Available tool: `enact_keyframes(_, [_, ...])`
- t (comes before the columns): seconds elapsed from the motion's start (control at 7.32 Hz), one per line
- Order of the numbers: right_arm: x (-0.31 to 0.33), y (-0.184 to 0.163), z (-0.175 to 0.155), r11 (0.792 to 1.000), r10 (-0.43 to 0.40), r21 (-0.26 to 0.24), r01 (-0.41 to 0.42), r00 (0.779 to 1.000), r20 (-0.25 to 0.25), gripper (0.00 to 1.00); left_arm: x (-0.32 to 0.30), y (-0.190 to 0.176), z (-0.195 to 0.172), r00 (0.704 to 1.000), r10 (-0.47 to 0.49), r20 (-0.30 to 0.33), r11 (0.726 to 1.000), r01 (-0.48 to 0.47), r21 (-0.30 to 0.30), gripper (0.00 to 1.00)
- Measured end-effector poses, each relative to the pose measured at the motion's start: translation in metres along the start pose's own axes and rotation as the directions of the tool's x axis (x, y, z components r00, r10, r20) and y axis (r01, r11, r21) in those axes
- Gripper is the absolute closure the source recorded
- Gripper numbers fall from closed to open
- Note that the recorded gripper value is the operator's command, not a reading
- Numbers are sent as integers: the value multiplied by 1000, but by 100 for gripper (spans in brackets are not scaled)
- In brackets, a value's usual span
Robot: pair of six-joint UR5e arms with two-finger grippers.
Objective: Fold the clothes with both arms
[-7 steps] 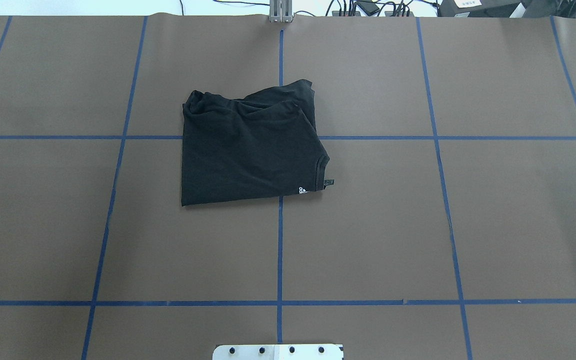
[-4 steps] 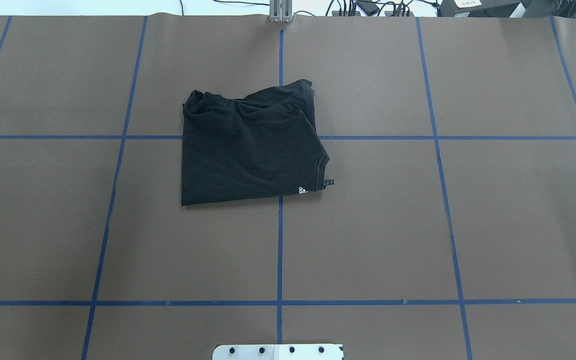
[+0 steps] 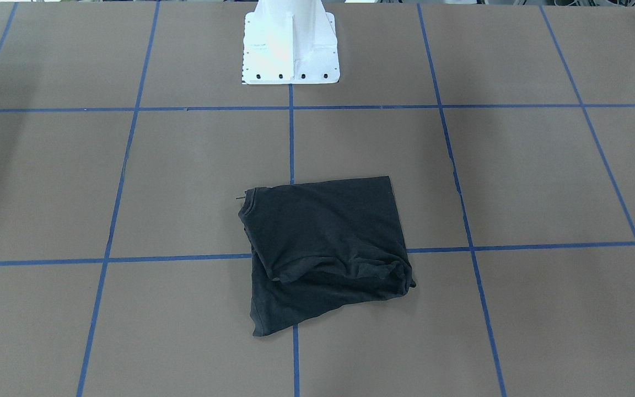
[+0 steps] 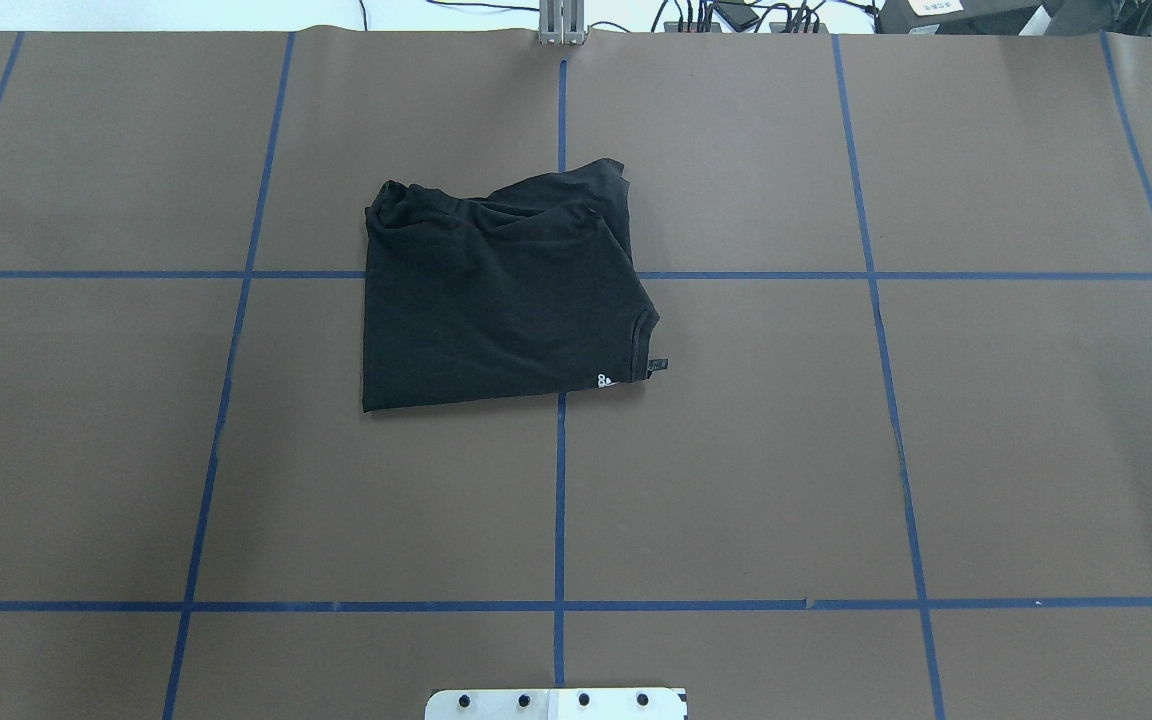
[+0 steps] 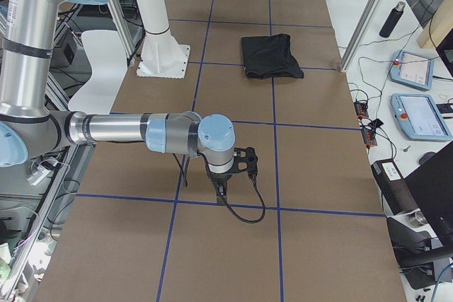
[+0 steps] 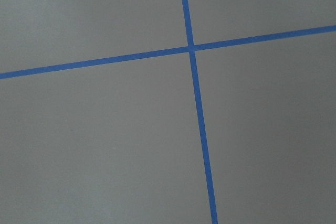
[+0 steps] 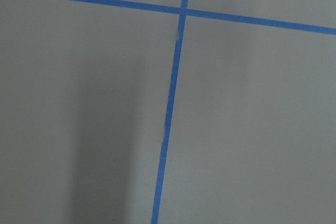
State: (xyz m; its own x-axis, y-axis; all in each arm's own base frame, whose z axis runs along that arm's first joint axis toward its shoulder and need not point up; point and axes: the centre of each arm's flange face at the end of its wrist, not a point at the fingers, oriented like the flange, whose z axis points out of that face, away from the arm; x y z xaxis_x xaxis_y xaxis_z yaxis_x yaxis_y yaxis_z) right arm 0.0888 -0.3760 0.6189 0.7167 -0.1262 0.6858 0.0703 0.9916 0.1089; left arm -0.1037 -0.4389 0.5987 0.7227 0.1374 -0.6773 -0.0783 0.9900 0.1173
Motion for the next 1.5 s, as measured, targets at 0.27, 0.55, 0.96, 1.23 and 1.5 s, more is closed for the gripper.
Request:
enact_keyframes(0.27, [-1, -2, -2, 1000, -13, 19, 13, 1000, -5, 1, 0, 0, 0, 1000, 0, 0, 1000, 0, 0, 0])
enact_keyframes(0.55, [-2, -2, -2, 999, -19, 29, 19, 1000, -8, 1, 2, 0, -2, 1000, 4, 1, 1000, -4, 4, 0])
enact_keyframes(0.96, [-5, -4, 1, 1000, -14, 22, 14, 1000, -6, 1, 4, -1, -4, 1000, 10, 0, 1000, -10, 8, 0])
enact_keyframes(1.23, [-7, -5, 3, 1000, -11, 20, 11, 1000, -4, 1, 5, -2, -5, 1000, 14, 0, 1000, -14, 11, 0])
enact_keyframes(1.5, [-8, -5, 3, 1000, -11, 20, 11, 1000, -4, 0, 6, -2, -6, 1000, 14, 0, 1000, -14, 13, 0])
